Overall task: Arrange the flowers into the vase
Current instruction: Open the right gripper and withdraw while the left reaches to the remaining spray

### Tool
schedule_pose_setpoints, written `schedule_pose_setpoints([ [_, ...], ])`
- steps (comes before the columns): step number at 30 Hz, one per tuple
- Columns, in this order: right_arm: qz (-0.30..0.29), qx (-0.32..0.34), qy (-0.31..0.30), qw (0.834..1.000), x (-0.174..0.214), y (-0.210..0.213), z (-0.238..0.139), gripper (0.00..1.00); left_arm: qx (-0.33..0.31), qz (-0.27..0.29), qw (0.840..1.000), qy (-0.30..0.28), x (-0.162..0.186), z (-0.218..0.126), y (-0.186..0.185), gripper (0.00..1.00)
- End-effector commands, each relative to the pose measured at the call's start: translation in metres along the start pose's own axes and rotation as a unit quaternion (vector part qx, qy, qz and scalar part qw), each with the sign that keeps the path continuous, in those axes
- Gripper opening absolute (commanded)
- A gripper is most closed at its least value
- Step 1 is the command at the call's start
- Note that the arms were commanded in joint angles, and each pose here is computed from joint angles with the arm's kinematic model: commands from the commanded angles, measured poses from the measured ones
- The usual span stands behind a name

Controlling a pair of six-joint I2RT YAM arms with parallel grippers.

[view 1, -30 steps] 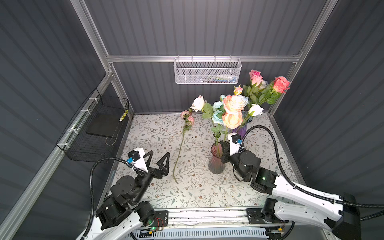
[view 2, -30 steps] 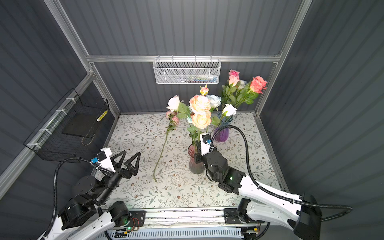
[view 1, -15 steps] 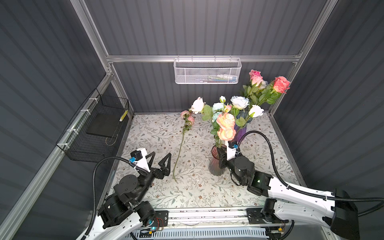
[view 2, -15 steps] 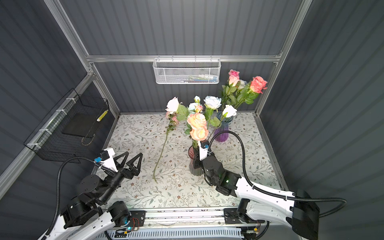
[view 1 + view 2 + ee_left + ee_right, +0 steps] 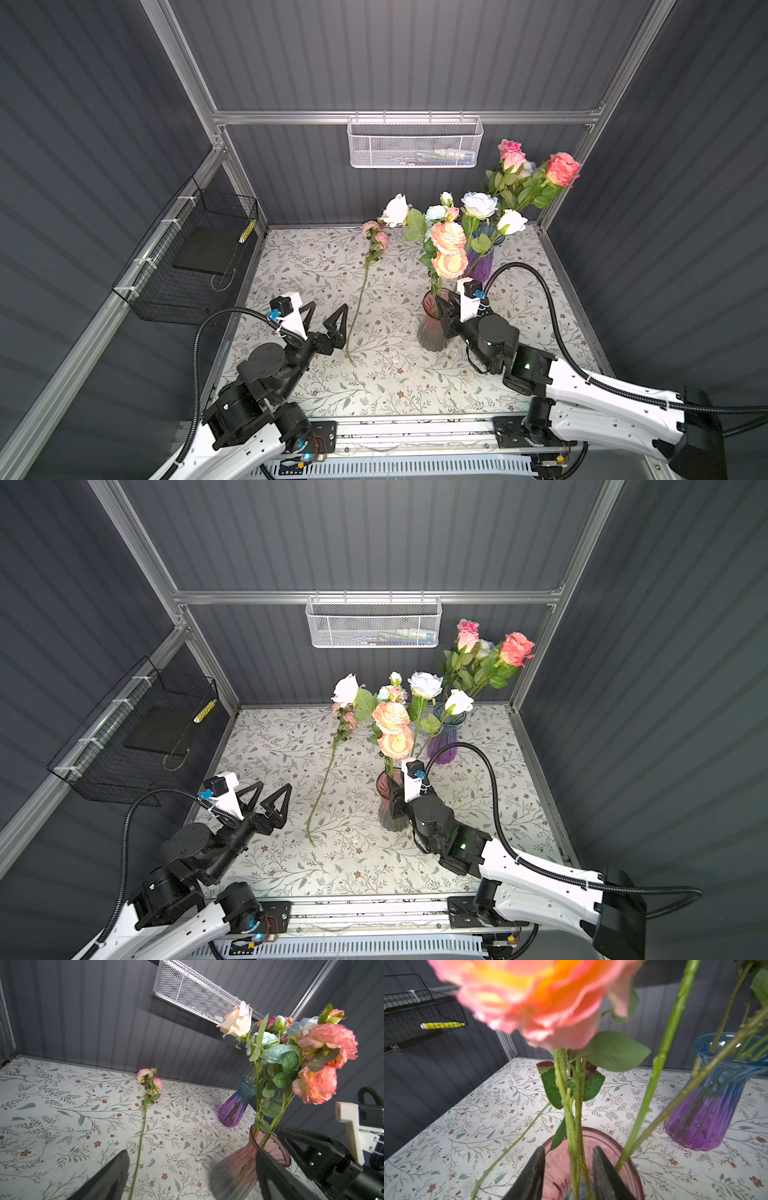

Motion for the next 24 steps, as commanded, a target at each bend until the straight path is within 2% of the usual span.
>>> schedule_pose_setpoints([
  [1,0.003,-0.006,-0.017,1.000,-0.022,0.006,-0.009,0.46,0.013,-0.003,1.000,-0.015,-0.009,0.000,-0.005,0.95],
  [8,0.002,-0.020,-0.036,0.999,-0.043,0.008,-0.036,0.49,0.009,0.003,1.000,-0.007,-0.006,0.011,-0.009,0.95],
  [13,0.014,-0.003,-0.034,0.999,-0.050,-0.008,-0.061,0.49,-0.073,0.002,0.996,0.051,0.014,0.035,-0.001,0.92],
  [15,0.027,0.019,-0.025,0.999,-0.044,-0.025,-0.072,0.45,-0.135,0.024,0.984,0.112,0.034,0.052,0.005,0.92],
  [18,0.045,0.059,-0.021,0.997,-0.034,-0.052,-0.088,0.42,-0.187,0.076,0.959,0.201,0.060,0.076,0.004,0.94],
  [21,0.043,0.110,-0.007,0.993,-0.022,-0.077,-0.100,0.41,-0.183,0.116,0.938,0.271,0.088,0.105,-0.003,0.98],
  [24,0.043,0.146,0.005,0.988,-0.014,-0.093,-0.106,0.43,-0.173,0.088,0.923,0.332,0.108,0.136,0.008,0.95],
])
Point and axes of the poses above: each gripper's point midway between its finger pads, its own z axis out along the fingers, its own y axis along the line the jaws close on, x = y × z, the point moved 5 cm from there along -z, back along the fingers, and after that the axes turned 7 degrees about z, right-handed, at the moved point
